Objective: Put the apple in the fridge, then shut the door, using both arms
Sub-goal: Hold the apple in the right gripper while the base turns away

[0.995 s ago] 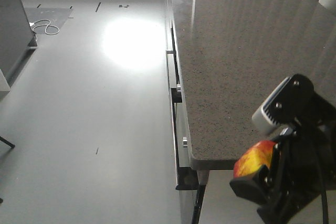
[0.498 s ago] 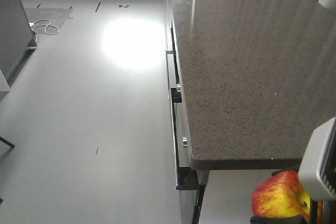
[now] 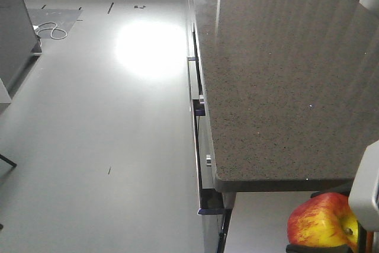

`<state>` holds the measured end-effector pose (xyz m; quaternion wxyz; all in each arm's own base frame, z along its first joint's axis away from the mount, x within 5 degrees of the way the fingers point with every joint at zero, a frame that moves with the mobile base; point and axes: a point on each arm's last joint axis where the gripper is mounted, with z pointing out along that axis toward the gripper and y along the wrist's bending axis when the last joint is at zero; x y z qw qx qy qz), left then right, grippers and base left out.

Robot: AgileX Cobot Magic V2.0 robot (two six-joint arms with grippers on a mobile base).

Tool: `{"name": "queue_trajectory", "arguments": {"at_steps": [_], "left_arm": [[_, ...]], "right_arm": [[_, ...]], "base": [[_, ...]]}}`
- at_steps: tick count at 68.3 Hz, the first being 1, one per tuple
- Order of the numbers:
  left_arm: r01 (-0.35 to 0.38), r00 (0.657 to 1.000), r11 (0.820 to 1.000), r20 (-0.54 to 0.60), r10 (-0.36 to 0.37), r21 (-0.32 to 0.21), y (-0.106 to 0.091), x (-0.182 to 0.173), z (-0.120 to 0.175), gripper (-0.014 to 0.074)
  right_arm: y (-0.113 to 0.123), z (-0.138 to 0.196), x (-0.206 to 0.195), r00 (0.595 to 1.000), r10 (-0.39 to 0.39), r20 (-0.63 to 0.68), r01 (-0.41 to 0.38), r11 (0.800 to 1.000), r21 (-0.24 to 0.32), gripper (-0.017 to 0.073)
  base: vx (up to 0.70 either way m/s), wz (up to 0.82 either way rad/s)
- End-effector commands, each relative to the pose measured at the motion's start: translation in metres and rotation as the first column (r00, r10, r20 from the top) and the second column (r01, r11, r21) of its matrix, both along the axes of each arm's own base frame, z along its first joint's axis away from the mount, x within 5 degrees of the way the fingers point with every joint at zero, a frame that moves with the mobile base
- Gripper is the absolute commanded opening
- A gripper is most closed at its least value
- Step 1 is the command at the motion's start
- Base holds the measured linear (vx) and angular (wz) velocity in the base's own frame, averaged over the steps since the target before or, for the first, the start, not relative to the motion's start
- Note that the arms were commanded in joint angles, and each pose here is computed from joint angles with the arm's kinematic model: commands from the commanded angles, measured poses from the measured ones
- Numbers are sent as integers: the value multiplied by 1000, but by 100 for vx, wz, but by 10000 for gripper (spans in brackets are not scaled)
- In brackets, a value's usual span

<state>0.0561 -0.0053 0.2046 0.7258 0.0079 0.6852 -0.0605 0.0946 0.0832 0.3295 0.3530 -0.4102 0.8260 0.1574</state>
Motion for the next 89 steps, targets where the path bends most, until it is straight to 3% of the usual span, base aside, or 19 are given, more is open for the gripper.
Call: {"name": "queue_trajectory", "arguments": {"at_steps": [1, 53, 89], "left_arm": [[9, 995, 1000, 99, -6, -25, 0, -3, 13, -6], [9, 995, 1000, 99, -6, -25, 0, -3, 13, -6], [9, 995, 1000, 99, -6, -25, 0, -3, 13, -6]], "right_arm": [[2, 14, 3, 997, -16, 72, 12, 998, 64, 254], [2, 14, 3, 997, -16, 72, 12, 998, 64, 254], [2, 14, 3, 997, -16, 71, 11, 998, 63, 254]], "base": [[0, 0], [0, 2], [-4, 31]]}}
